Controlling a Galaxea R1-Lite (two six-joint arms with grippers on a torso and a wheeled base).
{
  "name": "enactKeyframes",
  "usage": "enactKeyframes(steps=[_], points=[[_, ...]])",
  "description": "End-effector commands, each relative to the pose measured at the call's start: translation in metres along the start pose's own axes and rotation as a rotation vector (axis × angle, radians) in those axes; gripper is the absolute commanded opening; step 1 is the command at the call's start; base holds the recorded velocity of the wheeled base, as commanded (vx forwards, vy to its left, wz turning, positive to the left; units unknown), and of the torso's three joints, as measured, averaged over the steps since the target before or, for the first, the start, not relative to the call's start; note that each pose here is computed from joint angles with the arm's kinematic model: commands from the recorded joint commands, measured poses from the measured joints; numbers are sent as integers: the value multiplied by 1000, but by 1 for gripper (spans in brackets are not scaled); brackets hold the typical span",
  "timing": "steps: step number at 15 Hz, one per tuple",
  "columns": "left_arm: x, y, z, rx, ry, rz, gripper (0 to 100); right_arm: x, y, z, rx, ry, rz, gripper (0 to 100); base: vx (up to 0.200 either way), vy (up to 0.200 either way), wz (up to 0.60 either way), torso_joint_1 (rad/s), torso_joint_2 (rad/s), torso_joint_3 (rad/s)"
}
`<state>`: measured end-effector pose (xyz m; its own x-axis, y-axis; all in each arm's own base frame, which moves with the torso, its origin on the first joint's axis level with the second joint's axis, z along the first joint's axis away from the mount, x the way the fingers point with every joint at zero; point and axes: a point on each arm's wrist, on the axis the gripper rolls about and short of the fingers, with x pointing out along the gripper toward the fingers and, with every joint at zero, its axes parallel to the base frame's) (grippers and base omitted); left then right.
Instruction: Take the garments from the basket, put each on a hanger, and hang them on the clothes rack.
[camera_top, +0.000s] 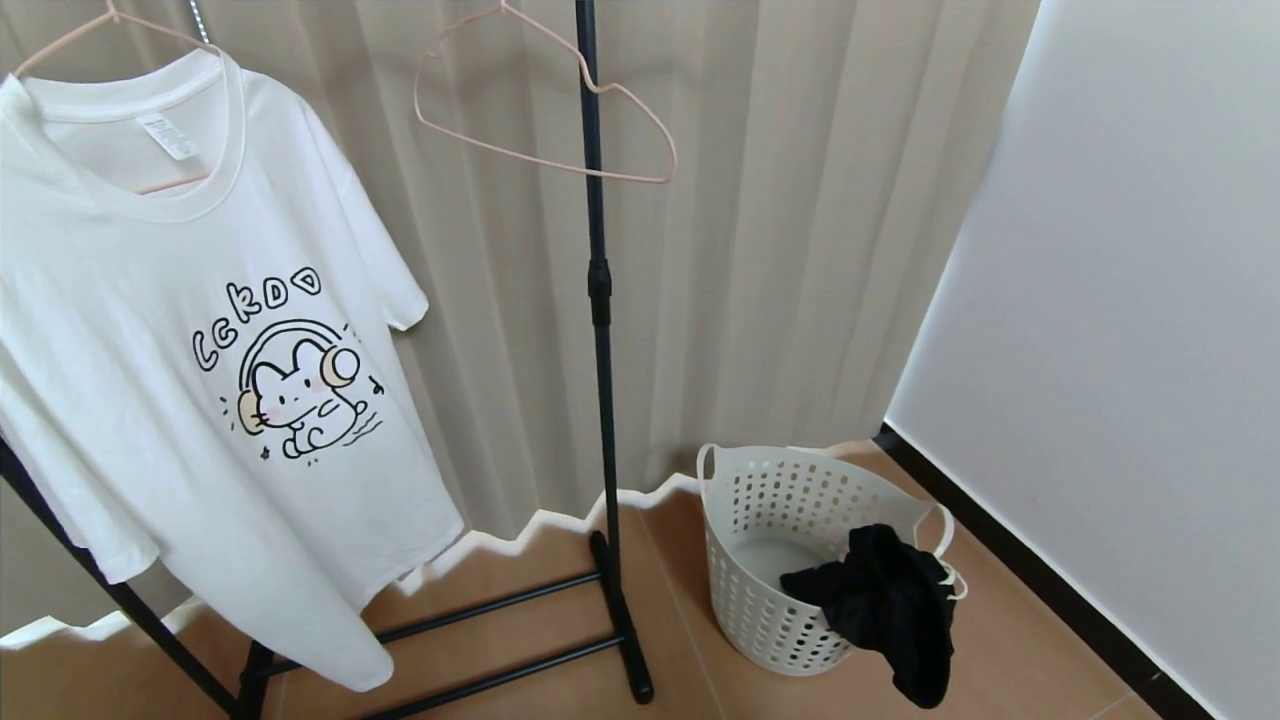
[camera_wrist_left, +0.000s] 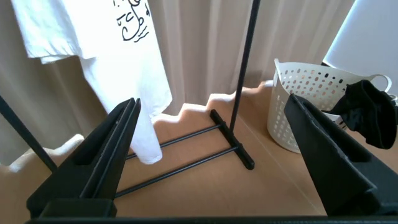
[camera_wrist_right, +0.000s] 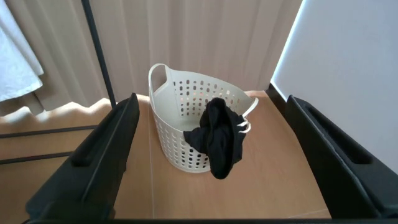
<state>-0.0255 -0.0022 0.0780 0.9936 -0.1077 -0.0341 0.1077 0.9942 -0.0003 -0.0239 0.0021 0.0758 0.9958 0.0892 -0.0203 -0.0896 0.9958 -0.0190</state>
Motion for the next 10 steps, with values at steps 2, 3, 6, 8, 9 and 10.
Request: enactKeyframes(steps=[2, 3, 6, 8, 9, 10], points=[[0, 0, 0, 0, 1, 0, 100, 0, 0, 0, -1, 0, 0, 100, 0, 0, 0, 0, 0, 0], [0, 0, 0, 0, 1, 0, 100, 0, 0, 0, -1, -1, 1, 100, 0, 0, 0, 0, 0, 0], [0, 0, 0, 0, 1, 0, 100, 0, 0, 0, -1, -1, 1, 100, 0, 0, -200, -1, 1, 1], [0, 0, 0, 0, 1, 0, 100, 0, 0, 0, 1, 0, 0, 100, 0, 0, -600, 5, 7, 0], [0, 0, 0, 0, 1, -1, 100, 0, 0, 0, 1, 0, 0, 100, 0, 0, 0, 0, 0, 0], [0, 0, 0, 0, 1, 0, 100, 0, 0, 0, -1, 0, 0, 100, 0, 0, 0, 0, 0, 0]])
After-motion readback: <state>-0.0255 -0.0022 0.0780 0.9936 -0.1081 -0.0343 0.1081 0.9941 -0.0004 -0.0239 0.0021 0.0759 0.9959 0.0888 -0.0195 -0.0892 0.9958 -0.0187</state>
